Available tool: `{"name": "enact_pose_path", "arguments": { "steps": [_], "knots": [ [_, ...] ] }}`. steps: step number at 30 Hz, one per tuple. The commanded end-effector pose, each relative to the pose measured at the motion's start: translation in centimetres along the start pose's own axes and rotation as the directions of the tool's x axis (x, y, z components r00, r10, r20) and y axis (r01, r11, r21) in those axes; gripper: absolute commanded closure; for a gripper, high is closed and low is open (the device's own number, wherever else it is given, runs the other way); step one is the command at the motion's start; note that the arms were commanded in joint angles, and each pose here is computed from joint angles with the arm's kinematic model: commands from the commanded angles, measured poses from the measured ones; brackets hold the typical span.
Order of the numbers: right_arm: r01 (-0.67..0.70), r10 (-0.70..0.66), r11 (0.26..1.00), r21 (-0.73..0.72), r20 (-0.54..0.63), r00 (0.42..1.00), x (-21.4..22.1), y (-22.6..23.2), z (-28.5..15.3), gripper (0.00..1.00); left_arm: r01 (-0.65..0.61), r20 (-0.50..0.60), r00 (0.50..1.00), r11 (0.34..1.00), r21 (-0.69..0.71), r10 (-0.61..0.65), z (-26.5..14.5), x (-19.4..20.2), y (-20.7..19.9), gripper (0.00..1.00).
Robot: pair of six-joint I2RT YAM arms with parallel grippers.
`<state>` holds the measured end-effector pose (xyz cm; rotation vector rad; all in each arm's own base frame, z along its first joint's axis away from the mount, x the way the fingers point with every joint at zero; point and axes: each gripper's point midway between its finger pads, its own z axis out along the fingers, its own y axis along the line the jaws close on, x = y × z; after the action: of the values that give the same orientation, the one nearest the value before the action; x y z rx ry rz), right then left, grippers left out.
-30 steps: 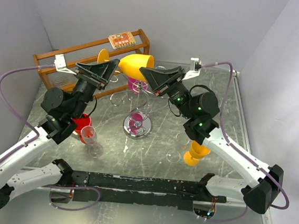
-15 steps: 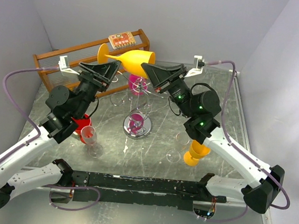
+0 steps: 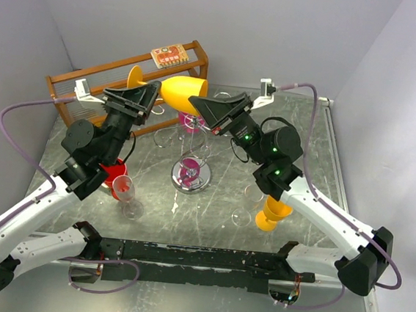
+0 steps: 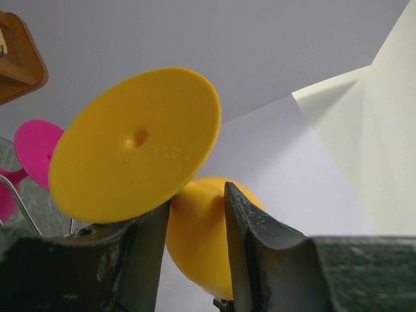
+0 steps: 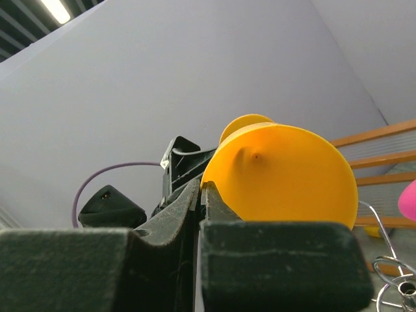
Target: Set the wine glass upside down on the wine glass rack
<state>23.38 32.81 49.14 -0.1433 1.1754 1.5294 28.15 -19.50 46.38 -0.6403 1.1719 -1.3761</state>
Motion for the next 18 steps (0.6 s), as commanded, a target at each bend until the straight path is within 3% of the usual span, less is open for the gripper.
{"name": "enact_pose_path", "arguments": {
  "steps": [1,8,18],
  "knots": [
    [-0.032,0.029,0.997,-0.070,-0.036,0.999,0.5,2.0,-0.8,1.00,0.014,0.063,0.998,0.999,0.031,-0.016,-0.1,-1.5,-1.4,0.54],
    [-0.027,0.022,0.997,-0.078,-0.068,0.997,1.2,2.1,-1.8,1.00,0.028,0.069,0.997,0.999,0.041,-0.031,-0.2,-1.6,-1.4,0.62],
    [-0.042,0.032,0.993,-0.110,-0.091,0.995,1.9,2.4,-2.6,1.00,0.052,0.084,0.995,0.997,0.065,-0.057,-0.6,-2.0,-1.7,0.62]
  ]
}}
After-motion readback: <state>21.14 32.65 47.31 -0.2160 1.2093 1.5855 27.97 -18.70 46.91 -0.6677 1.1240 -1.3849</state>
